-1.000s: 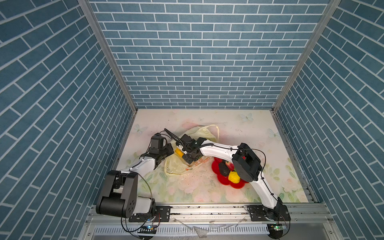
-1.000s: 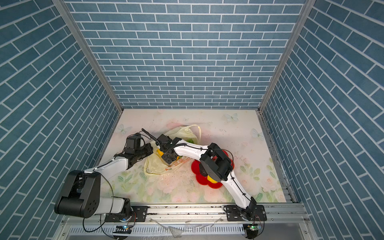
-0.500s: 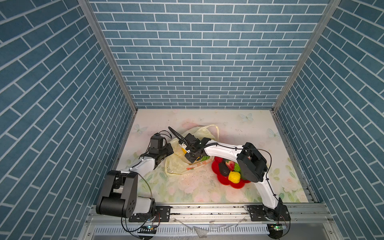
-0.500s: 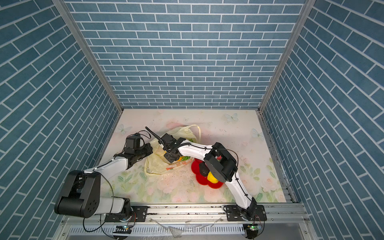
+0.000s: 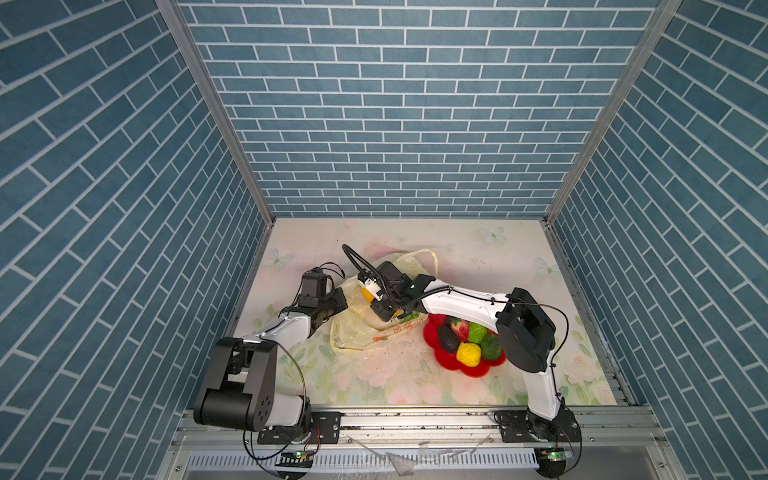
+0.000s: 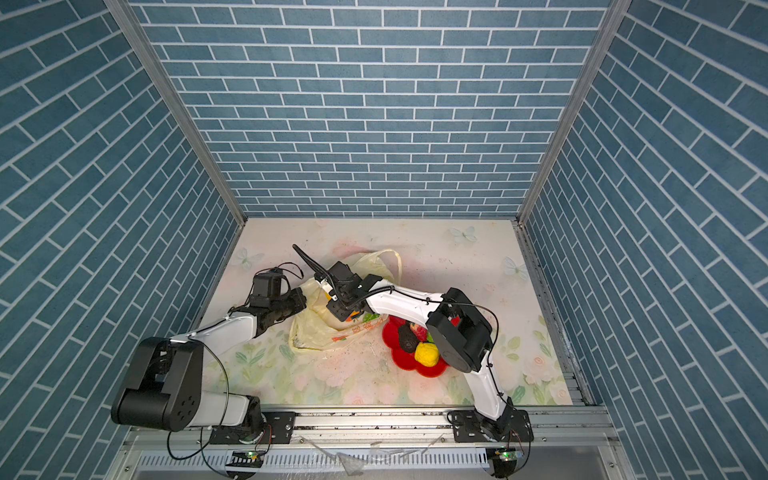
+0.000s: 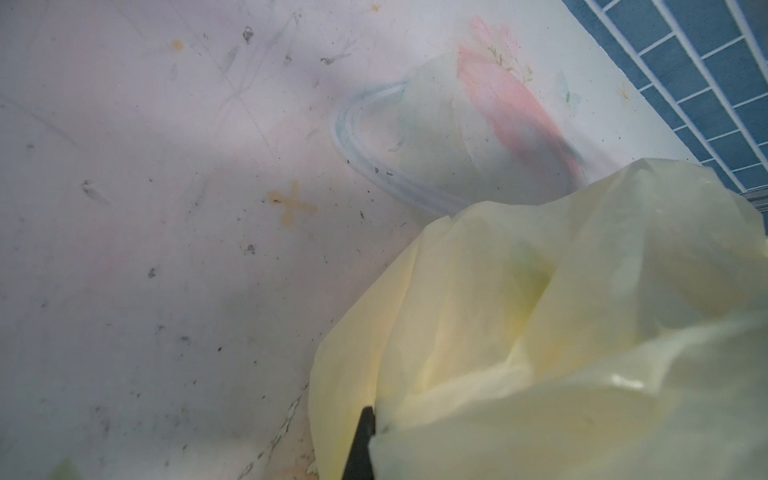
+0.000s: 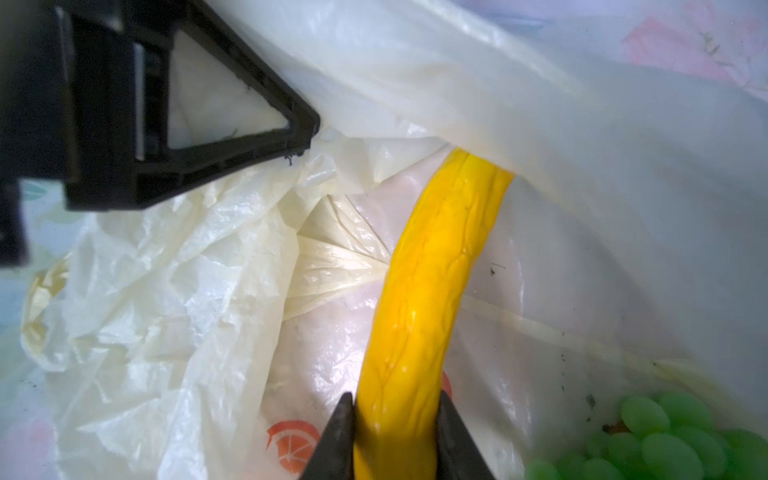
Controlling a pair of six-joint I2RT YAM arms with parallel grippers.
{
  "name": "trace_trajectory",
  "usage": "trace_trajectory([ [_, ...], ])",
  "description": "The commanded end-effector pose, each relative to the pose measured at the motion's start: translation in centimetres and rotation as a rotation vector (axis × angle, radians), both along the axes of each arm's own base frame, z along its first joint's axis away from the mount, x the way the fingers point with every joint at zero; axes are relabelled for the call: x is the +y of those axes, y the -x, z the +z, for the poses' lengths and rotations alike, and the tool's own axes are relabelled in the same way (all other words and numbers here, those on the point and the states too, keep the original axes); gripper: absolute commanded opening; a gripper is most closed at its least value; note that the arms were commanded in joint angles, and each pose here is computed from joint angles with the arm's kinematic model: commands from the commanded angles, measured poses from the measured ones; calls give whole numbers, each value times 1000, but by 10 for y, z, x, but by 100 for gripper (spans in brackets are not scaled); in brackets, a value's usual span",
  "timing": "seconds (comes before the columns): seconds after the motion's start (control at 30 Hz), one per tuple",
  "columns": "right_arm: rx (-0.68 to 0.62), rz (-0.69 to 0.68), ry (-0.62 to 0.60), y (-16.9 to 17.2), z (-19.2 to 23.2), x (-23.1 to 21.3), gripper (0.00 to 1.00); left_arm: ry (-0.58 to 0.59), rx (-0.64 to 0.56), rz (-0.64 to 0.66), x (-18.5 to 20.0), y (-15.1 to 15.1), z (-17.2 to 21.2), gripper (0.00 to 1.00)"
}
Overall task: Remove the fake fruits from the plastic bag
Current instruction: 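Lift the yellow banana out of the bag toward the red plate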
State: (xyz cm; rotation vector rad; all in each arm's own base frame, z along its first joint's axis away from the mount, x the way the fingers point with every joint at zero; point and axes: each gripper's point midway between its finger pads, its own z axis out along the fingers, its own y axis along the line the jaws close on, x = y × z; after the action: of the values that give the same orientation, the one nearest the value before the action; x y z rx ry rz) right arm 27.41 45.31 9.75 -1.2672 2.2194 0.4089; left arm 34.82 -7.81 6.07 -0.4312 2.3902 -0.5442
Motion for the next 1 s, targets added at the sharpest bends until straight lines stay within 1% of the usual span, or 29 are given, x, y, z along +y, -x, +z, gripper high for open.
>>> trace_trajectory([
  [0.0, -22, 43, -19, 6, 14, -3, 25, -10, -1, -9, 1, -3, 3, 0],
  [0.27, 10, 49, 16, 20, 12, -21, 21, -14, -1, -7, 2, -3, 3, 0],
  [0.53, 54, 38, 63, 48, 20, -53, 20, -15, 2, -4, 2, -3, 2, 0],
  [0.63, 65, 6, 79, 57, 27, -70, 19, -15, 5, -5, 2, -3, 1, 0],
  [0.8, 67, -89, 112, 63, 39, -93, 19, -18, 6, -4, 3, -3, 0, 0],
  [0.97, 101, -209, 85, 67, 43, -109, 19, -19, 5, -4, 3, -3, 1, 0],
])
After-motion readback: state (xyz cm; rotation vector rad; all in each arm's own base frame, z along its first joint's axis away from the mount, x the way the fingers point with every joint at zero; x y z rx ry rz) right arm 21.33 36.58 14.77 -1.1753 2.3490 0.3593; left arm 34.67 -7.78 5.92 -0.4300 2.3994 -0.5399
